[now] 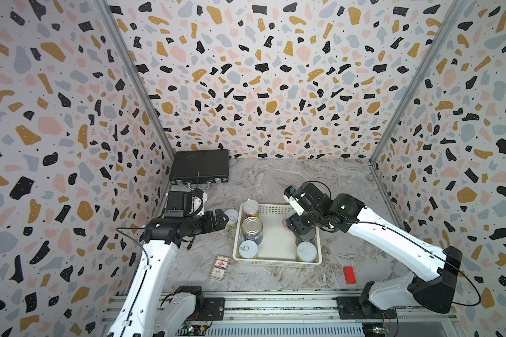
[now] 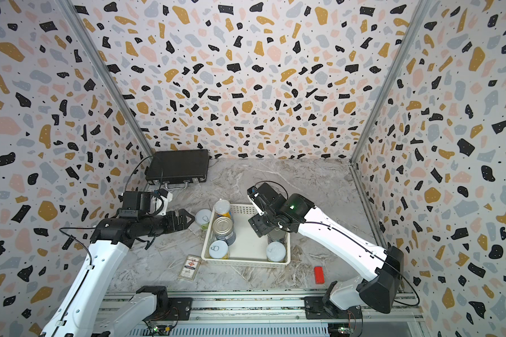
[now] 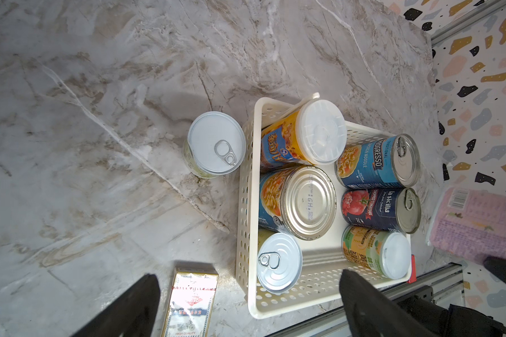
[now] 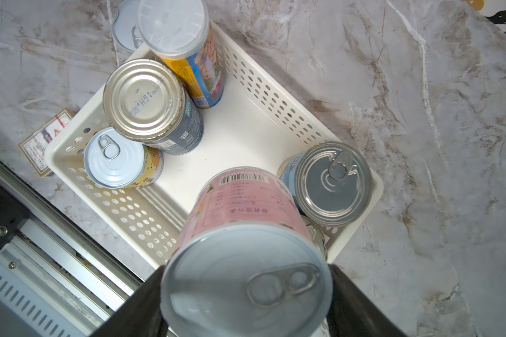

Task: Put the canned food in the basket
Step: Place the canned food in the basket, then pick up the canned food from the center of the board.

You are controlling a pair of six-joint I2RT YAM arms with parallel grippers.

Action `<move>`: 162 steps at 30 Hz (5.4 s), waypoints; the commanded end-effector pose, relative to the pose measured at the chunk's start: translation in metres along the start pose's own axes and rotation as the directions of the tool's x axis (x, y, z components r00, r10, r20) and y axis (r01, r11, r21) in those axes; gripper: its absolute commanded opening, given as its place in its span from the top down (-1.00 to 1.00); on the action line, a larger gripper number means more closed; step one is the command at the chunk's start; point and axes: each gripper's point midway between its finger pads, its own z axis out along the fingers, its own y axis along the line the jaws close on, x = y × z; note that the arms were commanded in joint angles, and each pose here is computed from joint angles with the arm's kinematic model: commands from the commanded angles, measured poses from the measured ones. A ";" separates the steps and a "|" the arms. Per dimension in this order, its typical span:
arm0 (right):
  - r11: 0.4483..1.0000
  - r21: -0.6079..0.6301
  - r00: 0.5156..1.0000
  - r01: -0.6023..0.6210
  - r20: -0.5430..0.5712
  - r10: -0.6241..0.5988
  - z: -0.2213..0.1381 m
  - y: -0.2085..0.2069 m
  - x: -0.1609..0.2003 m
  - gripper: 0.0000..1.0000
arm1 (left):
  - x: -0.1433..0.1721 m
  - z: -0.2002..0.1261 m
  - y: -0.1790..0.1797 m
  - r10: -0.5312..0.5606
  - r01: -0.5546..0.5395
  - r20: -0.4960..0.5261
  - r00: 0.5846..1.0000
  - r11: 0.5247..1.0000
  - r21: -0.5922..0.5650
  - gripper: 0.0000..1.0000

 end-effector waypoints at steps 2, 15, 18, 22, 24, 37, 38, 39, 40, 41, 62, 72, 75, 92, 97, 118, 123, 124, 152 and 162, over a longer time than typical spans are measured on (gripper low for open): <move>1.000 -0.026 0.997 0.016 0.080 -0.014 -0.004 0.011 -0.009 0.26 | -0.002 -0.001 0.001 0.010 -0.010 0.018 1.000 1.000 -0.010 -0.99; 0.999 -0.020 0.998 0.039 -0.054 -0.040 0.056 0.022 0.026 0.29 | -0.001 0.002 0.003 0.005 -0.005 0.006 1.000 1.000 -0.014 -0.99; 0.999 -0.027 0.997 0.041 -0.061 -0.043 0.061 0.024 0.030 0.28 | -0.001 0.002 0.003 0.004 -0.003 0.007 1.000 1.000 -0.015 -0.99; 0.998 -0.025 0.995 0.049 -0.082 -0.051 0.066 0.026 0.033 0.28 | -0.001 0.002 0.003 0.002 -0.002 0.003 1.000 1.000 -0.015 -0.99; 0.998 -0.027 0.994 0.056 -0.092 -0.058 0.069 0.029 0.037 0.28 | -0.001 0.002 0.003 0.003 -0.003 0.005 1.000 1.000 -0.014 -0.99; 0.996 0.001 0.977 0.090 -0.197 -0.088 0.091 0.035 0.067 0.28 | -0.001 0.003 0.003 0.003 -0.003 0.002 1.000 1.000 -0.014 -0.99; 0.996 0.006 0.976 0.091 -0.200 -0.088 0.093 0.034 0.070 0.28 | -0.001 0.003 0.003 0.001 -0.001 0.003 1.000 1.000 -0.013 -0.99; 0.996 0.008 0.975 0.090 -0.207 -0.086 0.094 0.034 0.072 0.28 | -0.001 0.003 0.003 0.001 -0.001 0.002 1.000 1.000 -0.014 -0.99; 0.996 0.004 0.974 0.090 -0.211 -0.087 0.095 0.034 0.074 0.28 | -0.001 0.003 0.003 0.001 -0.001 0.001 1.000 1.000 -0.014 -0.99; 0.996 0.000 0.973 0.088 -0.215 -0.085 0.096 0.035 0.075 0.28 | -0.001 0.003 0.003 0.001 -0.001 0.001 1.000 1.000 -0.014 -1.00; 0.992 0.064 0.919 0.108 -0.387 -0.075 0.121 0.022 0.127 0.22 | -0.001 0.003 0.003 0.001 -0.001 -0.001 1.000 1.000 -0.014 -0.99; 0.992 0.041 0.910 0.121 -0.404 -0.095 0.115 0.021 0.135 0.15 | -0.001 0.004 0.003 0.000 0.000 -0.002 1.000 1.000 -0.015 -0.99; 0.991 0.047 0.911 0.122 -0.401 -0.093 0.113 0.020 0.136 0.13 | -0.001 0.004 0.003 -0.001 0.001 -0.003 1.000 1.000 -0.016 -0.99; 0.994 -0.035 0.932 0.101 -0.346 -0.107 0.106 0.033 0.129 -0.61 | -0.001 0.005 0.003 -0.002 0.002 -0.006 1.000 1.000 -0.015 -0.99; 0.992 -0.088 0.965 0.093 -0.239 -0.112 0.088 0.039 0.115 -0.85 | 0.000 0.008 0.004 -0.006 0.005 -0.018 1.000 1.000 -0.015 -0.99; 0.990 -0.123 0.993 0.066 0.105 -0.054 0.020 0.027 0.088 -1.00 | -0.032 0.058 0.018 -0.179 0.164 -0.180 0.967 0.982 -0.097 -0.99; 0.990 -0.127 0.992 0.062 0.119 -0.047 0.015 0.026 0.088 -1.00 | -0.058 0.060 0.038 -0.260 0.225 -0.121 0.958 0.943 -0.243 -0.99; 0.990 -0.129 0.992 0.061 0.117 -0.046 0.016 0.026 0.088 -1.00 | -0.061 0.062 0.041 -0.286 0.249 -0.110 0.952 0.932 -0.264 -0.99; 0.992 -0.116 0.997 0.057 0.053 -0.051 0.031 0.028 0.093 -1.00 | -0.017 0.176 0.051 -0.409 0.173 -0.339 0.847 0.816 -0.552 -0.99; 0.991 -0.124 0.998 0.058 0.044 -0.053 0.033 0.030 0.094 -1.00 | -0.014 0.176 0.062 -0.420 0.174 -0.309 0.853 0.788 -0.591 -0.99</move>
